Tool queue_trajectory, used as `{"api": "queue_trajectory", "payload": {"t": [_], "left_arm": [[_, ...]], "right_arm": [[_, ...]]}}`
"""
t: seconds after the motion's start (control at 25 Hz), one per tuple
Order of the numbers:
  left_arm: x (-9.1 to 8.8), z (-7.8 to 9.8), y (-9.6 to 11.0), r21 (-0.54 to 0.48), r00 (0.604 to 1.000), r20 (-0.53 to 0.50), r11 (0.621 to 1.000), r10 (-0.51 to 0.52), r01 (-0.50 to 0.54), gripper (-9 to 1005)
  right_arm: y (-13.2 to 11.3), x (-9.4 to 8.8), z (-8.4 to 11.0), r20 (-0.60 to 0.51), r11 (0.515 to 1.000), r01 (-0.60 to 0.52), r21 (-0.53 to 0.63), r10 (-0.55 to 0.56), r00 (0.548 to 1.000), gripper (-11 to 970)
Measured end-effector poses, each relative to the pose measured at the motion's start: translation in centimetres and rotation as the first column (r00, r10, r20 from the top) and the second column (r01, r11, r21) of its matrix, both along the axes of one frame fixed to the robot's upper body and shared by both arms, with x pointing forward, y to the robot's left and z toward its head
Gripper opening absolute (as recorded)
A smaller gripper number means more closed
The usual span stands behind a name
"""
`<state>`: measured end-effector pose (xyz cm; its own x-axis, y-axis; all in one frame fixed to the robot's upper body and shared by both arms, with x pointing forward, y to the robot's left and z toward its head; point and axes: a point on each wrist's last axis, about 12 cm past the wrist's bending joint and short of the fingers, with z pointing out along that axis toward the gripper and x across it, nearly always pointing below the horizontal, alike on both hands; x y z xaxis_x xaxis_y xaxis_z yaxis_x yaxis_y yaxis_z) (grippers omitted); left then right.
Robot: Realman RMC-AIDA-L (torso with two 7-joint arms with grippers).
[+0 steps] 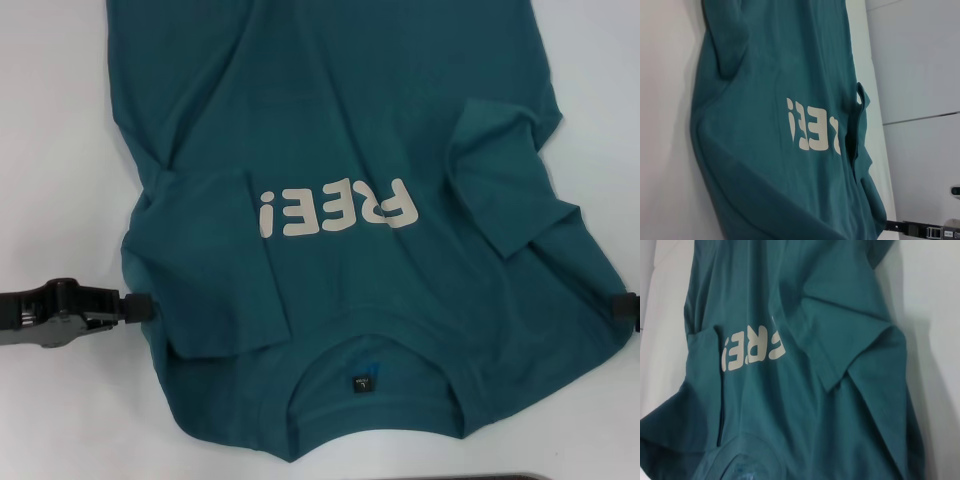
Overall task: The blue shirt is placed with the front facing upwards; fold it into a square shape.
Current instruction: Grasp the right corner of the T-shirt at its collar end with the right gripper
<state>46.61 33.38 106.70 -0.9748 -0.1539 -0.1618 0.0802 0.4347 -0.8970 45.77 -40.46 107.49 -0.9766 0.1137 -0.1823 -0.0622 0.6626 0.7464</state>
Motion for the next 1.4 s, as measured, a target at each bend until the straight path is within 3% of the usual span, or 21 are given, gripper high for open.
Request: {"api": "queue_trajectory", "payload": {"t": [1.0,1.4], "left_arm": [[0.2,0.0,0.0,0.004,1.0,0.007,1.0,0.005,-0.005,3],[0.3,0.1,0.0,0.005,1.0,0.01,1.0,0.004,-0.004,2]], "right_arm": [[2.2,1.3,-0.8,-0.033,0.999,-0.016,0.027,0.017,0.999,902],[1.3,0.9,-0.8,-0.059,1.0,0.006,0.005,-0.005,0.998,900]]}}
